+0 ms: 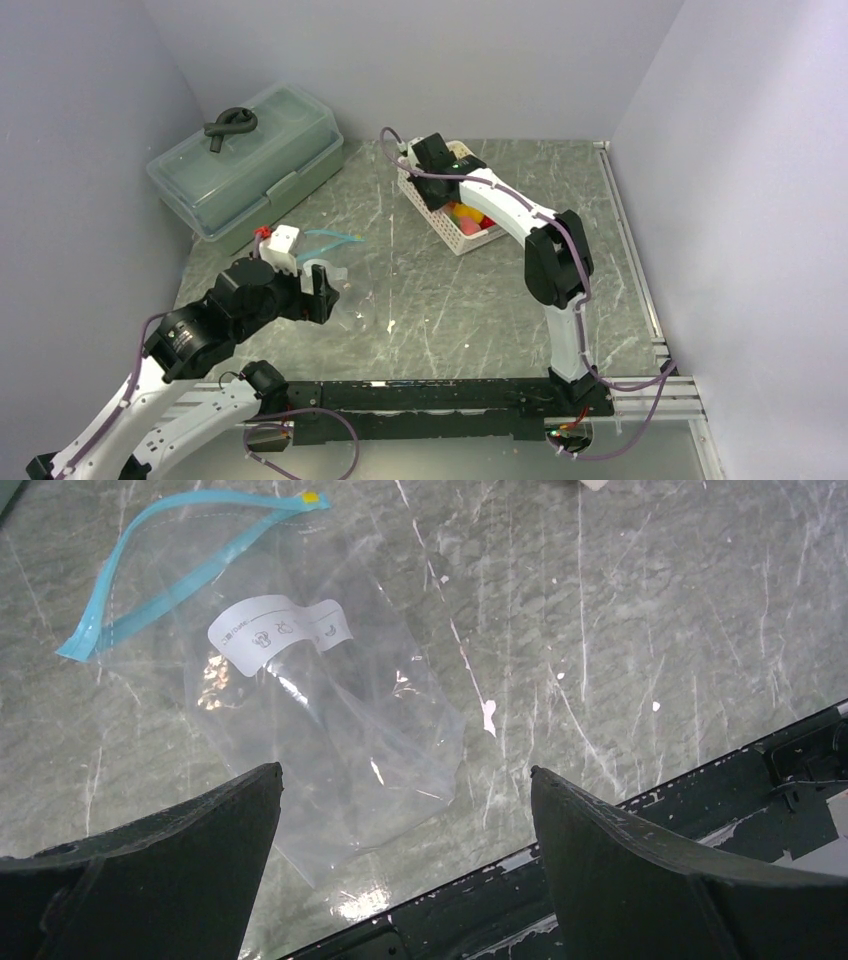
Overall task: Place the food in the zip-top bag and seal the zipper
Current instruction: Move the bin to the center of the board.
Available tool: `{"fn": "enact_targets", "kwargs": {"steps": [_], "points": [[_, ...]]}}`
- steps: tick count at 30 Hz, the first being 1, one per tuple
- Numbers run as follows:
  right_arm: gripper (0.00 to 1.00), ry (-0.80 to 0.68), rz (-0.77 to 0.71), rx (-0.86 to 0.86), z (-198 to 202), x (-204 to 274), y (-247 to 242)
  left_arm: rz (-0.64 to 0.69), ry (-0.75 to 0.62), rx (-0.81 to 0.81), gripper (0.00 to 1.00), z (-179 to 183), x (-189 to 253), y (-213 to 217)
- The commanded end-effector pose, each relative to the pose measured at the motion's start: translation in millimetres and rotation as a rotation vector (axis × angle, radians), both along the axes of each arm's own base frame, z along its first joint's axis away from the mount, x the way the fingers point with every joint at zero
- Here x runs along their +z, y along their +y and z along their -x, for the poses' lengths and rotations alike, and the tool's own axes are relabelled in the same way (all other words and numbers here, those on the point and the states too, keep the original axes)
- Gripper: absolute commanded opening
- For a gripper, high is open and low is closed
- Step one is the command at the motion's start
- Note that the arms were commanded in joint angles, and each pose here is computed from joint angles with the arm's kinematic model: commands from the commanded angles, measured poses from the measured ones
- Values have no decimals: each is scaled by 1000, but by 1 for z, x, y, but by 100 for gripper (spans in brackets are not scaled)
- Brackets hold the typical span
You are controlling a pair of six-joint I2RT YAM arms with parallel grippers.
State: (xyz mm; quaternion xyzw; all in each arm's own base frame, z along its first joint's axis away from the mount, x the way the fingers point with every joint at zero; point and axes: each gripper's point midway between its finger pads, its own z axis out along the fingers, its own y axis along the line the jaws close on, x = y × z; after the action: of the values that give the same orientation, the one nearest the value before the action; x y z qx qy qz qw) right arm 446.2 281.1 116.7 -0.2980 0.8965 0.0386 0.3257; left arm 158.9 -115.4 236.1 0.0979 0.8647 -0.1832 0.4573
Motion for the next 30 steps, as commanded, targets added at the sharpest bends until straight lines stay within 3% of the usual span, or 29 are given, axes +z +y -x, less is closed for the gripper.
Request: {"fn": "enact_targets", "kwargs": {"steps": [1, 13, 30], "points": [[0, -58, -16, -107, 7, 29, -18, 20, -2, -14, 99, -6, 5, -10], [0, 7, -40, -310, 54, 7, -56, 15, 2, -31, 99, -15, 3, -20], [0, 53, -77, -426, 99, -24, -84, 20, 15, -34, 99, -22, 1, -29]]}}
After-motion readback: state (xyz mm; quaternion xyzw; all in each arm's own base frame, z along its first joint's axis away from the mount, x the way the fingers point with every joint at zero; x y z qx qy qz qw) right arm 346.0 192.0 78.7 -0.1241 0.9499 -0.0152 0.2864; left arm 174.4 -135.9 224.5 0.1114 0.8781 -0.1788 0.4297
